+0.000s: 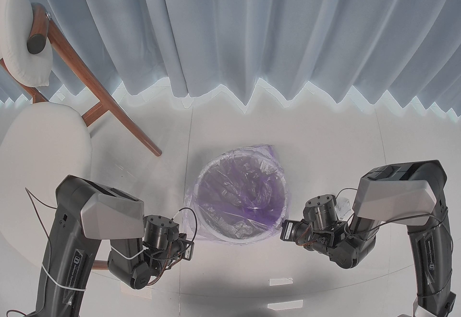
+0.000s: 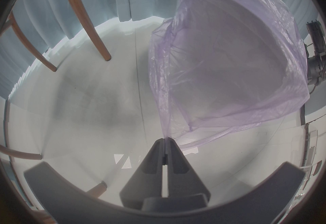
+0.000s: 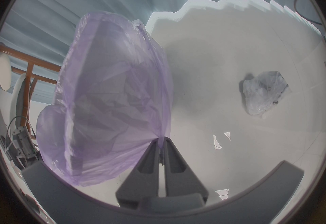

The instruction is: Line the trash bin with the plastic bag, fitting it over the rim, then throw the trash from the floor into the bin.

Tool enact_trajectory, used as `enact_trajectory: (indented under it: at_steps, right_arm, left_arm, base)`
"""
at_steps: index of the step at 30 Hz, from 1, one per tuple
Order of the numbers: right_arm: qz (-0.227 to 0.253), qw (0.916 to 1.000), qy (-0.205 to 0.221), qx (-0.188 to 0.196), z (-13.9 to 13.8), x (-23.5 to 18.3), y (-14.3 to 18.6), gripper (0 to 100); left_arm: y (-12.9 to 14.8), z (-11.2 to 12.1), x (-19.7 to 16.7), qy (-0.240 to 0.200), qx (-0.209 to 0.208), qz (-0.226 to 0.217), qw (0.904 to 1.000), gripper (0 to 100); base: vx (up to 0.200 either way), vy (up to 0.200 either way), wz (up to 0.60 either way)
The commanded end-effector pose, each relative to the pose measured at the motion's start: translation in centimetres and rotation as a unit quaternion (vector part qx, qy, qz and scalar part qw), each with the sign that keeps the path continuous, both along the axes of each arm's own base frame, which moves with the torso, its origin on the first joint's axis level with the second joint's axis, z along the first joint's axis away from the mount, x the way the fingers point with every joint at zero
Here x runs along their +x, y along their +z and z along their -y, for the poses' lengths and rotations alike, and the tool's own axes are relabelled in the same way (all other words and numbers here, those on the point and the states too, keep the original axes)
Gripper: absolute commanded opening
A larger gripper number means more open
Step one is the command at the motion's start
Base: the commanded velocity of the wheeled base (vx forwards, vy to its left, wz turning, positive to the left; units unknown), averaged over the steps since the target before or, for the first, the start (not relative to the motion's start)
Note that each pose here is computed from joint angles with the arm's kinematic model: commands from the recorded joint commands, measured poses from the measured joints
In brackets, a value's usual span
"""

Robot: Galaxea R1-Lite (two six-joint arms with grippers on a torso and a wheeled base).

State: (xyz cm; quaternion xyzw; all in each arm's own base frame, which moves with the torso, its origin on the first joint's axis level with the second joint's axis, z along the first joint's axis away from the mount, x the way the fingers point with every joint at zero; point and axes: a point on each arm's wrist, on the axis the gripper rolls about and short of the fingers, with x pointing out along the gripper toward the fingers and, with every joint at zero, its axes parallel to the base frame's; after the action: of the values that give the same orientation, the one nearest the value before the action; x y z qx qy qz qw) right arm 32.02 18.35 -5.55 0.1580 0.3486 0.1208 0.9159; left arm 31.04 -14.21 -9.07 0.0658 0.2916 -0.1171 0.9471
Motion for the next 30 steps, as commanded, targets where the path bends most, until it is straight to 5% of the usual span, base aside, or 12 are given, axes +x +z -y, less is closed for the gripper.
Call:
enact_trajectory:
  at_steps: [1, 14, 15, 29, 30]
  right_arm:
    - [-0.005, 1.0, -0.001, -0.007, 0.1, 0.0, -0.5, 0]
    - [-0.005, 1.0, -0.006, -0.003, 0.1, 0.7, -1.1, 0]
    - [-0.005, 1.0, -0.007, -0.003, 0.2, 0.7, -1.1, 100]
    - [-0.011, 0.9993, -0.022, 0.029, 4.4, -5.0, 4.2, 100]
    - [-0.011, 0.9992, -0.024, 0.03, 4.7, -5.4, 4.3, 100]
  left_arm:
    - [0.3, 0.5, 0.4, -0.007, 0.0, 0.007, 1.0, 0]
    - [0.4, 0.8, 1.0, -0.022, 0.019, 0.013, 0.9995, 0]
    - [0.4, 0.8, 1.0, -0.022, 0.019, 0.013, 0.9995, 0]
    - [0.4, 0.8, 1.0, -0.018, 0.016, 0.026, 0.9994, 0]
    - [0.4, 0.8, 1.0, -0.018, 0.014, 0.029, 0.9993, 100]
  base:
    - [0.0, 0.0, 0.0]
    - [0.0, 0.0, 0.0]
    - [0.0, 0.0, 0.0]
    - [0.0, 0.0, 0.0]
    - [0.0, 0.0, 0.0]
